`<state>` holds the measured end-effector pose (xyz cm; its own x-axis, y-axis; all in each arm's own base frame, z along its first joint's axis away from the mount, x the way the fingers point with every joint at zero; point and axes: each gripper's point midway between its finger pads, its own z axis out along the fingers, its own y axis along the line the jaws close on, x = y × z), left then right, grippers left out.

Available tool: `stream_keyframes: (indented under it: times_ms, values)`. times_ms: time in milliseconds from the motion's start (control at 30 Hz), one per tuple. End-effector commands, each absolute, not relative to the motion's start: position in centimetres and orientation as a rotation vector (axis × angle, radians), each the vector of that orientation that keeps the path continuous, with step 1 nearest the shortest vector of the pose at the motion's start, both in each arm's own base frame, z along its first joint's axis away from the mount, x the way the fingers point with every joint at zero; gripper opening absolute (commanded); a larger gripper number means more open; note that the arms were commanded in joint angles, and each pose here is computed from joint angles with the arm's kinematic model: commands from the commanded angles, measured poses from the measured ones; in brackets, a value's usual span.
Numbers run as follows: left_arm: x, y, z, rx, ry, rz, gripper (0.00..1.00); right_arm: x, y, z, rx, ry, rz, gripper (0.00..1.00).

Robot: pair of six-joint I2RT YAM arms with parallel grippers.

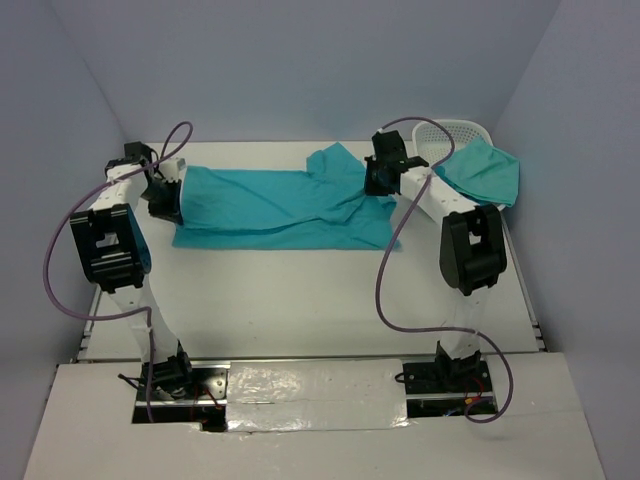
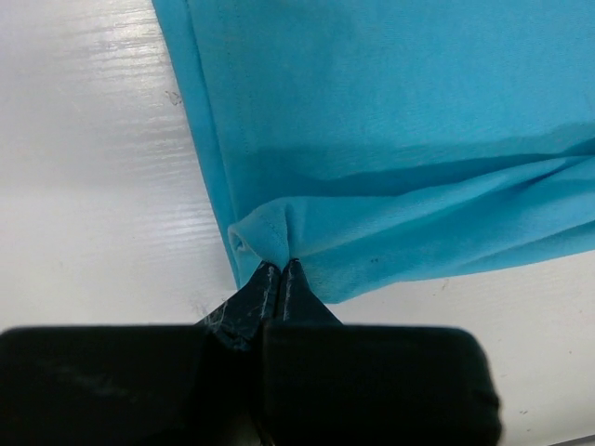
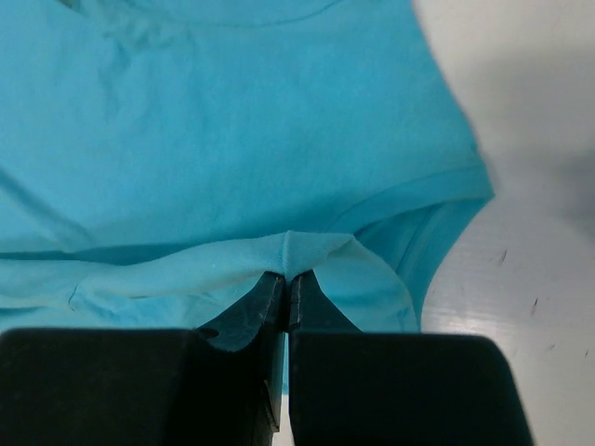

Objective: Fold and stack the t-shirts
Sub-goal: Fold the flattened tshirt in 1/3 of the way

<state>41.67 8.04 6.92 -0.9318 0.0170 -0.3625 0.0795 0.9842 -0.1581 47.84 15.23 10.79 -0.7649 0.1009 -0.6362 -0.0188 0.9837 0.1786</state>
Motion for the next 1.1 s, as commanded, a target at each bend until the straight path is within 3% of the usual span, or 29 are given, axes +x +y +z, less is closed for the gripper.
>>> stream_keyframes:
  times_ms: [0,133,200,267,300,333,467,600,667,767,800,833,867,933,1000,1067]
  values:
    - [42.3,9.0,6.6,-0.012,2.756,-0.226,0.00,49.2,14.5,11.4,0.048,2.414,0.178,0.00]
    - [42.6,9.5,5.8,-0.047,2.761,-0.250,0.00,50.0,13.9,10.2,0.061,2.447,0.169,0.00]
    - [43.2,9.5,5.7,-0.054,2.754,-0.271,0.13,50.8,14.3,10.3,0.041,2.449,0.183,0.01]
    - [43.9,9.4,5.6,-0.080,2.743,-0.291,0.27,51.3,14.6,10.4,0.028,2.463,0.191,0.22]
    - [44.2,9.5,5.6,-0.104,2.740,-0.300,0.29,52.5,14.8,11.3,0.034,2.440,0.181,0.25]
    - [45.1,9.9,6.5,-0.119,2.706,-0.307,0.33,52.7,14.6,11.3,0.044,2.451,0.168,0.35]
    - [48.1,13.8,9.4,-0.252,2.595,-0.237,0.43,54.8,14.2,14.0,0.066,2.406,0.123,0.46]
    - [50.0,16.8,14.1,-0.286,2.427,-0.228,0.45,54.8,14.1,16.7,0.082,2.368,0.152,0.55]
    - [49.6,15.8,16.2,-0.100,2.374,-0.220,0.44,52.8,14.7,17.3,0.068,2.393,0.218,0.56]
    - [46.4,12.7,14.9,0.291,2.442,-0.069,0.40,47.5,14.6,15.8,0.057,2.488,0.284,0.60]
    - [44.0,10.1,11.9,0.430,2.513,-0.108,0.41,46.3,14.5,15.3,0.062,2.503,0.287,0.63]
    - [43.3,9.6,12.4,0.519,2.480,-0.045,0.43,45.0,14.2,16.7,0.066,2.475,0.309,0.64]
    - [41.1,9.2,9.3,0.657,2.544,0.039,0.45,42.9,13.8,14.3,0.071,2.537,0.304,0.65]
    - [41.7,9.5,9.8,0.775,2.451,0.193,0.46,40.8,13.6,13.5,0.074,2.543,0.323,0.64]
    - [41.5,9.6,9.1,0.882,2.436,0.273,0.42,40.1,13.7,12.9,0.081,2.546,0.346,0.61]
    - [41.5,8.3,8.6,0.931,2.442,0.181,0.30,38.7,14.2,11.6,0.078,2.578,0.404,0.58]
